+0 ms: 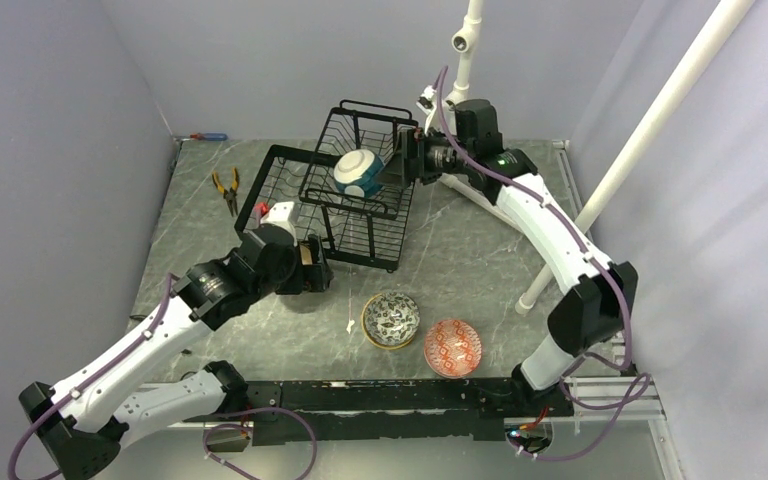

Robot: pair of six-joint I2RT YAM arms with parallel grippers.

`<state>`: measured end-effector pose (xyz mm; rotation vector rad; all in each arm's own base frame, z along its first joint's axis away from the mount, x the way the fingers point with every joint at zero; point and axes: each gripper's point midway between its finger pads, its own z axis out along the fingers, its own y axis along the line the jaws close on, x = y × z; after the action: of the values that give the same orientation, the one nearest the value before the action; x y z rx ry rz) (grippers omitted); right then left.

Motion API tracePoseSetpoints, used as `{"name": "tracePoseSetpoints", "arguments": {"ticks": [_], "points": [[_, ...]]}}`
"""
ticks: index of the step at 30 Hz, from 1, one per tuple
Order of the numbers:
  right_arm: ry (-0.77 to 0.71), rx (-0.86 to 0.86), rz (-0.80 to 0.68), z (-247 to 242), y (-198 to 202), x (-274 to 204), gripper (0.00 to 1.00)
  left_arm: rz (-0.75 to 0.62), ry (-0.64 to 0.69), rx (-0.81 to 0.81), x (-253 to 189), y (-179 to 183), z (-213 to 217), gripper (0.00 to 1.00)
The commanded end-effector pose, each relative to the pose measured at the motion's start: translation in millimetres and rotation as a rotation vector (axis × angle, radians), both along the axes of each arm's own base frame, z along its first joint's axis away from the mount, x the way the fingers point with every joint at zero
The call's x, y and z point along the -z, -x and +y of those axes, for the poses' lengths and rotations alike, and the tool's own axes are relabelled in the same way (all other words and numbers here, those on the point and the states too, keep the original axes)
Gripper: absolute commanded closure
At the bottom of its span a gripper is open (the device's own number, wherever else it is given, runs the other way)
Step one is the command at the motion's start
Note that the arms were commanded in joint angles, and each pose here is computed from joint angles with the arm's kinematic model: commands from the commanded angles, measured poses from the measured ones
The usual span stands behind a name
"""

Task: Load the bowls into the dish rack
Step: Turn the bowl upside down on the dish rack.

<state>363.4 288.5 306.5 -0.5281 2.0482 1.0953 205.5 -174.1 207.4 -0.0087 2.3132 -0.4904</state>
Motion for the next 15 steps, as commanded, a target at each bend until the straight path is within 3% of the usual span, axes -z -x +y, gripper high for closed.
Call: {"name": "tracePoseSetpoints", "arguments": {"ticks": [1, 10, 15], "points": [[-0.010, 0.052, -0.110, -13, 13, -33, 0.14, 0.004, -0.003, -0.077, 4, 1, 12, 0.06], [-0.057, 0.127, -0.134, -41, 37, -25, 0.11, 0.059, -0.027, -0.225, 37, 8, 35, 0.06], [-0.037, 0.152, -0.075, -59, 58, 19, 0.10, 0.109, -0.047, -0.309, 57, 12, 46, 0.06]]}}
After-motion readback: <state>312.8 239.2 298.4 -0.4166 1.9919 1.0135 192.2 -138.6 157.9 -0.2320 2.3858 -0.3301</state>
